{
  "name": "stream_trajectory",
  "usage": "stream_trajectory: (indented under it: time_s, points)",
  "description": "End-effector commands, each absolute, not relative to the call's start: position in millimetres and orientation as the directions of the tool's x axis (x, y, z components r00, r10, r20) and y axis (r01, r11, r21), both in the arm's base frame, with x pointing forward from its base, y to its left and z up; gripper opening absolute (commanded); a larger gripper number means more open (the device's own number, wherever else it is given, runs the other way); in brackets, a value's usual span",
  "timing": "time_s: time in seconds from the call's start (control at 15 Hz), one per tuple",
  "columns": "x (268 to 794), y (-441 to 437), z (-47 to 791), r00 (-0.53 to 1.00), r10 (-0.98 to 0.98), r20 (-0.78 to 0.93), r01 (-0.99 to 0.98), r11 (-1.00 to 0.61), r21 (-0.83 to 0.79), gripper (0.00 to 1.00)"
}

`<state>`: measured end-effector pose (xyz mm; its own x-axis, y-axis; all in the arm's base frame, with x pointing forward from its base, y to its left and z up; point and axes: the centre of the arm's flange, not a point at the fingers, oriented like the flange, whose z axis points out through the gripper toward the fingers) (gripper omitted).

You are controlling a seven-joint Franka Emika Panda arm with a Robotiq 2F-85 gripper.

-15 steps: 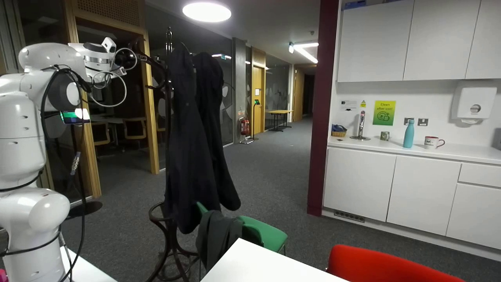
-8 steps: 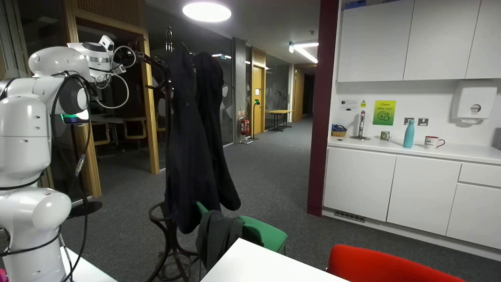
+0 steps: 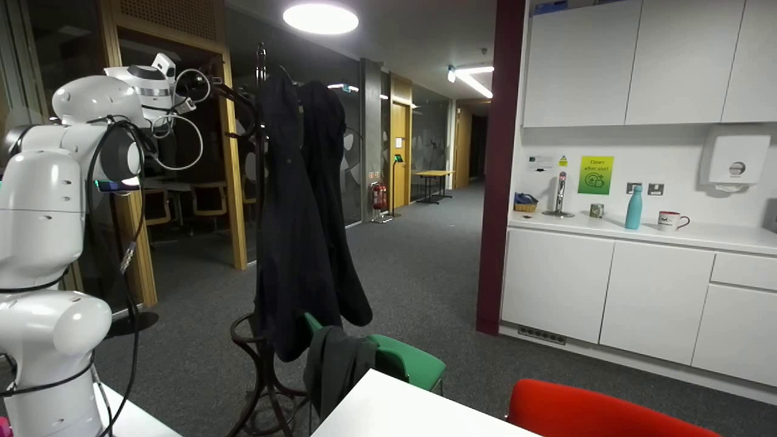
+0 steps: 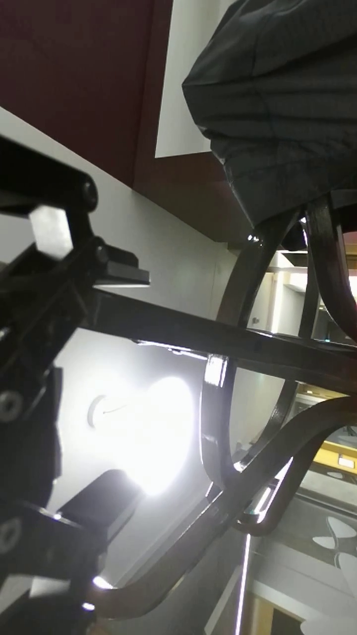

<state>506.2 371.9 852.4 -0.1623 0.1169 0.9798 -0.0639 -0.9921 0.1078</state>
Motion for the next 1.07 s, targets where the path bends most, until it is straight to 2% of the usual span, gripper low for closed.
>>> stream_trajectory:
  time_s: [0.0, 1.0]
  points:
    - [515, 385, 866, -0.199, 0.125, 0.972, -0.045, -0.992, 0.118, 1.00]
    - [507, 431, 849, -0.157, 0.088, 0.984, 0.090, -0.991, 0.103, 1.00]
